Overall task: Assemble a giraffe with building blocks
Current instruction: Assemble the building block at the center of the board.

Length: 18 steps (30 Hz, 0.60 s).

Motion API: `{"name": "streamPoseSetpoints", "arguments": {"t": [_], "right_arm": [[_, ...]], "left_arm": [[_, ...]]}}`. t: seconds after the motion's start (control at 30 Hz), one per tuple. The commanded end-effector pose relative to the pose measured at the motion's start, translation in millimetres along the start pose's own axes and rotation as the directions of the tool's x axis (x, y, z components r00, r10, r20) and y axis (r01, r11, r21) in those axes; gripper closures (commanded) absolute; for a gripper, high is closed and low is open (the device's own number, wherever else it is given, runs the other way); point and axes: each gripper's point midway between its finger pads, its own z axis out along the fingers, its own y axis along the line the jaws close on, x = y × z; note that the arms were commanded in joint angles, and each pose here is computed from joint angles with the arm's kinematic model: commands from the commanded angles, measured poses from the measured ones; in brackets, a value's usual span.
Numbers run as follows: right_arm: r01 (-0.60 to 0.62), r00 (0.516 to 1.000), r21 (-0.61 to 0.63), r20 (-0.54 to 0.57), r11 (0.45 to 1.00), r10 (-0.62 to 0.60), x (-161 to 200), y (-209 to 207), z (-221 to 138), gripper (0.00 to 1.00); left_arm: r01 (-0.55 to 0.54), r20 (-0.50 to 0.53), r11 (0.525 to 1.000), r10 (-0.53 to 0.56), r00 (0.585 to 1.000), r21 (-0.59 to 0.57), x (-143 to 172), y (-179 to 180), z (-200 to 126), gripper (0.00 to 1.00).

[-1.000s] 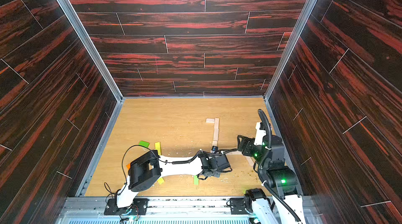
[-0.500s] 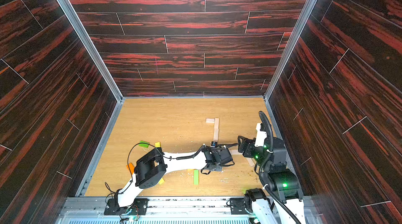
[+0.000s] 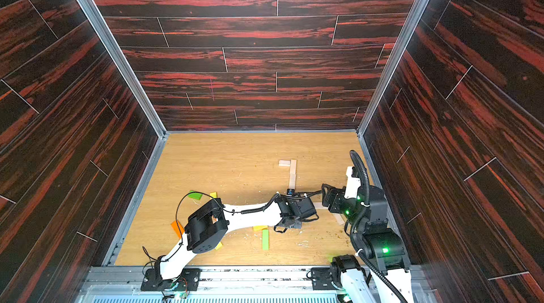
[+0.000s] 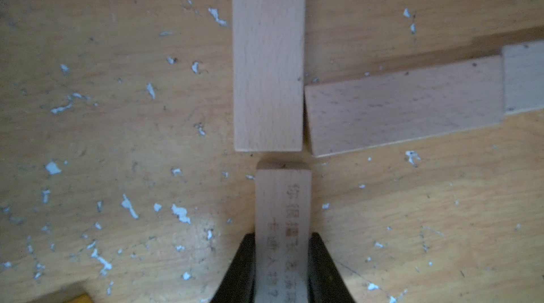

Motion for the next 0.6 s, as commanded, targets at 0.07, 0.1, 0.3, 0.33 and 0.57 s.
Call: {"name": "streamPoseSetpoints", "arguments": {"t": [0.07,0.1,0.3,0.33,0.57], "right_arm": [[0.012,1.0,-0.006,0.019,1.0,-0.012,-5.6,2.6,-5.8,0.21],[0.011,1.0,-0.007,0.02,1.0,-0.011,-5.8,2.7,-6.1,0.21],[0.01,1.0,-0.005,0.02,1.0,-0.01,-5.9,2.5,-6.3,0.21],[0.01,1.0,-0.006,0.02,1.0,-0.01,-6.3,2.9,-6.4,0.21],[0.006,1.0,-0.008,0.014,1.0,-0.006,-8.7,4.4,-7.8,0.21]], "left_arm": [[0.005,-0.028,0.999,-0.006,1.0,-0.051,5.0,11.4,3.9,0.53],[0.005,-0.026,0.999,-0.006,1.0,-0.049,4.1,10.9,2.7,0.51],[0.003,-0.002,1.0,-0.003,1.0,-0.018,-3.2,6.5,-14.8,0.41],[0.001,0.005,1.0,-0.001,1.0,-0.013,-4.5,6.3,-19.3,0.4],[0.004,0.06,0.999,-0.007,0.998,0.045,-15.9,6.5,-55.2,0.36]]}}
